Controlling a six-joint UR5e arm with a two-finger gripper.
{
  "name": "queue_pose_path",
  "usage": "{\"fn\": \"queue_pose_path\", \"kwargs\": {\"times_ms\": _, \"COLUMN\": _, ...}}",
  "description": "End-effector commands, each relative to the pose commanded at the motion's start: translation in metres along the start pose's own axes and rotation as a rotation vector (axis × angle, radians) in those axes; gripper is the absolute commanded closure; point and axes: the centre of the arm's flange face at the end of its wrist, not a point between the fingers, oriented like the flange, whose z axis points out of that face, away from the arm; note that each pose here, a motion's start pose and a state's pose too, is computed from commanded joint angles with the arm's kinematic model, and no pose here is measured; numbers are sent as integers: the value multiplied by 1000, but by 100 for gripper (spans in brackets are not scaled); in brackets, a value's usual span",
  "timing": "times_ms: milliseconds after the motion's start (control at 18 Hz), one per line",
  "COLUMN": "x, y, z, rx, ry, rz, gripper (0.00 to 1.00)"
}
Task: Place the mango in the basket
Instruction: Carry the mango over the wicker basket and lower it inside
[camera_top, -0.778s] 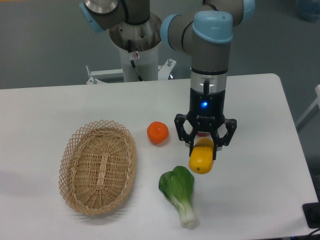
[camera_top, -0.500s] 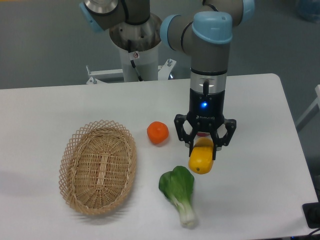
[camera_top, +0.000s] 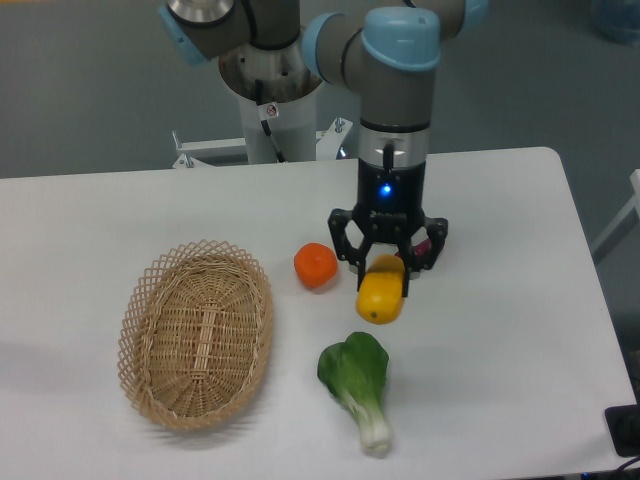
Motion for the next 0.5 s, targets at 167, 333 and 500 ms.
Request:
{"fn": "queue_pose_path", "kwargs": {"times_ms": 167, "x": 38, "y": -3, "z": 20, "rx": -62, "ry": -4, "rz": 23, "gripper": 63}}
{"fn": "queue_pose_path", "kwargs": {"times_ms": 333, "x": 88, "y": -9, "z": 56, "rx": -155, "ry": -31, "rz": 60, "gripper": 63}}
{"fn": "queue_pose_path", "kwargs": {"times_ms": 500, "x": 118, "y": -13, "z": 83, "rx": -188, "ry": -7, "rz": 17, "gripper": 63}}
